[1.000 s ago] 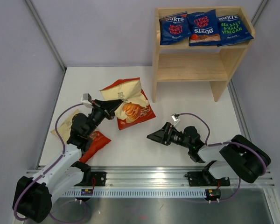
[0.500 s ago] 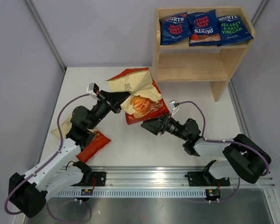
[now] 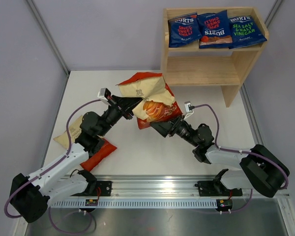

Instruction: Place and organize the chips bags onto the shelf

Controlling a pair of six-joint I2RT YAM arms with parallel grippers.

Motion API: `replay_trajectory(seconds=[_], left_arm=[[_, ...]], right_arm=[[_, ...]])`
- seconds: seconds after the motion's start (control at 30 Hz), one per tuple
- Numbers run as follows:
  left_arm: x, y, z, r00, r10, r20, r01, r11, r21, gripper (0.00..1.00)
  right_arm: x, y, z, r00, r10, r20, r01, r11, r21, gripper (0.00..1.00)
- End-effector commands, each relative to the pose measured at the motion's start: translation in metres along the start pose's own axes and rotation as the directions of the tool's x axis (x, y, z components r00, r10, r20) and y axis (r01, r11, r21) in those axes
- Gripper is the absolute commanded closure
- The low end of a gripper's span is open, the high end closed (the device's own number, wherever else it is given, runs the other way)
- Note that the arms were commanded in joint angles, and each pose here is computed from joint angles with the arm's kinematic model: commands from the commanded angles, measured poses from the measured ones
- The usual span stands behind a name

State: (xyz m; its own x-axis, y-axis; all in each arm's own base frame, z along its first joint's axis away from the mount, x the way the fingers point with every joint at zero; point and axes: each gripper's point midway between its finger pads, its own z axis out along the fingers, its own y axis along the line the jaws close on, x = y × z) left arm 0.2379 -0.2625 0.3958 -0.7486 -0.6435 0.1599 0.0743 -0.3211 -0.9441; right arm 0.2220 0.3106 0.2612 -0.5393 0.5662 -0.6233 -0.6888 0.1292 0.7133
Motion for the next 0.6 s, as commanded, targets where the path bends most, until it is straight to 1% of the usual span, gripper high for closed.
replay_trajectory(seconds=[0.0,0.1,0.23,0.27,0.33,0.4,0.43,0.5,0.53,0.57], left_arm=[[0.004,-0.018,-0.008,1.0,-0.027,-0.003,0.027,0.996,0.079,1.0],[-0.001,-0.008,-0.007,0.999,-0.041,0.014,0.04,0.998,0.052,1.0],[-0.005,0.012,-0.006,0.997,-0.079,0.026,0.079,0.997,0.002,1.0],[-0.006,0.016,-0.007,0.996,-0.087,0.029,0.087,0.996,-0.008,1.0],[-0.011,0.025,-0.007,0.994,-0.096,0.054,0.098,0.995,-0.035,1.0],[-0.017,0.033,-0.008,0.992,-0.097,0.077,0.101,0.993,-0.058,1.0],[-0.021,0.04,-0.008,0.991,-0.098,0.095,0.106,0.991,-0.083,1.0],[-0.027,0.046,-0.009,0.988,-0.091,0.121,0.104,0.99,-0.101,1.0],[-0.031,0.052,-0.009,0.987,-0.091,0.135,0.107,0.987,-0.12,1.0],[-0.032,0.053,-0.009,0.987,-0.086,0.137,0.104,0.987,-0.126,1.0]], right_arm=[[-0.076,0.087,-0.004,0.943,-0.118,0.312,0.199,0.95,-0.242,0.13],[-0.085,0.105,-0.007,0.938,-0.1,0.331,0.198,0.939,-0.279,0.14],[-0.086,0.111,-0.007,0.951,-0.078,0.3,0.165,0.946,-0.278,0.16],[-0.089,0.114,-0.01,0.949,-0.072,0.308,0.163,0.946,-0.28,0.16],[-0.089,0.114,-0.012,0.955,-0.051,0.293,0.134,0.954,-0.269,0.17],[-0.091,0.125,-0.016,0.958,-0.049,0.284,0.134,0.948,-0.289,0.19],[-0.089,0.124,-0.016,0.964,-0.031,0.263,0.106,0.955,-0.277,0.19],[-0.093,0.133,-0.022,0.964,-0.025,0.264,0.104,0.951,-0.291,0.21],[-0.091,0.13,-0.02,0.97,-0.012,0.242,0.078,0.961,-0.264,0.22],[-0.095,0.135,-0.024,0.968,-0.016,0.249,0.084,0.961,-0.264,0.22]])
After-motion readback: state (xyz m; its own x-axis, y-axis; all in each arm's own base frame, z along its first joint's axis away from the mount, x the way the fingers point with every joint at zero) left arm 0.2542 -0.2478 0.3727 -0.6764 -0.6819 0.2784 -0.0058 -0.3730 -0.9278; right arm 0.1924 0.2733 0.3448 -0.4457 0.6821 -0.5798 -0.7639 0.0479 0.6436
